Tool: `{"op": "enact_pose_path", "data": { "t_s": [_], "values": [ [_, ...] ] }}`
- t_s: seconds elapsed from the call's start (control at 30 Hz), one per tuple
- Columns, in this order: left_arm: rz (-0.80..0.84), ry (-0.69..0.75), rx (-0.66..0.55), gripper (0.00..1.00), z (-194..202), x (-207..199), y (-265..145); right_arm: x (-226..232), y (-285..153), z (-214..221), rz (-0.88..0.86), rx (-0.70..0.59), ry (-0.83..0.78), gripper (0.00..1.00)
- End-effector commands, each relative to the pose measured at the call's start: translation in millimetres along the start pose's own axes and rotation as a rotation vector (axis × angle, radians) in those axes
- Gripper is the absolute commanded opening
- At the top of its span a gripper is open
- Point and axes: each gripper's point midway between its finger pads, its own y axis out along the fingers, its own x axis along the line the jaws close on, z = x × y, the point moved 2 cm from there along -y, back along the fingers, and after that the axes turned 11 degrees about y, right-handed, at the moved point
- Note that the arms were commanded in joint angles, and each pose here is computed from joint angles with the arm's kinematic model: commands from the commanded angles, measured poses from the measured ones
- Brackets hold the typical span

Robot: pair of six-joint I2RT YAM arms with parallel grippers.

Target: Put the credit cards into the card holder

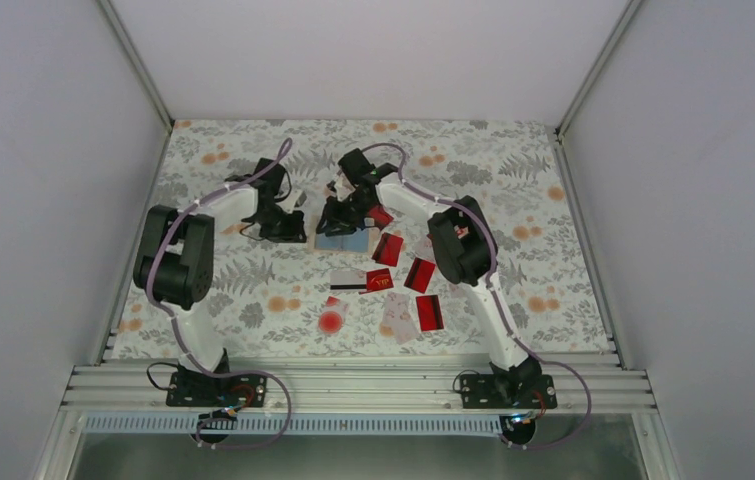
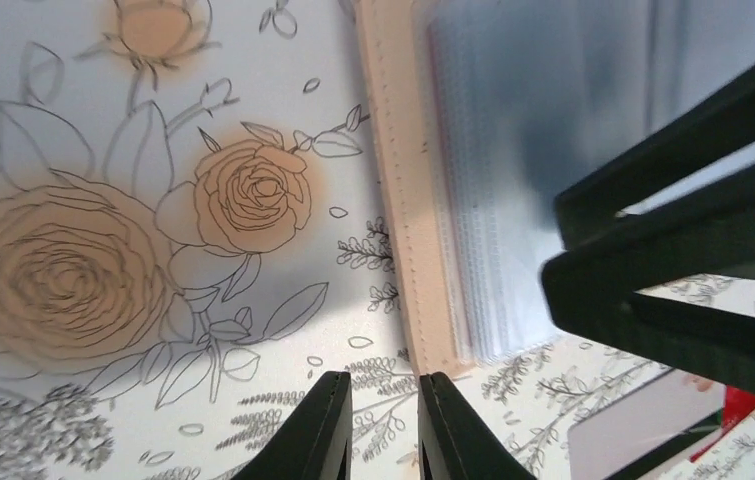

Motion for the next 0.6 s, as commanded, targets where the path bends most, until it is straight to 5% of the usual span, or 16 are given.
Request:
{"op": "enact_pose_path", "data": {
  "t_s": [0.0,0.1,0.23,0.3,0.33,0.57],
  "values": [
    [-0.033,0.021,-0.074,0.23,-11,-3,-27,50,-35,3,-0.096,-0.059,-0.125,0.28],
    [-0.044,0.058,-0.139,0.29,-20,-10,-47,60,-57,6,-0.081,-0.11,-0.184,0.3],
    [-0.077,0.112,-0.245,0.55,-31,-17,-79,55,-96,10,0.042,-0.239,-0.24,0.35],
    [-0.084,0.144,-0.304,0.9,-35,-24,-94,45,-117,17,0.119,-0.301,-0.257,0.4],
    [-0.087,0.155,-0.329,0.99,-36,-26,-100,39,-127,20,0.157,-0.332,-0.263,0.43],
    [0.037,0.27,-0.416,1.0,-33,-61,-117,-30,-182,71,0.406,-0.466,-0.132,0.82]
  ]
}}
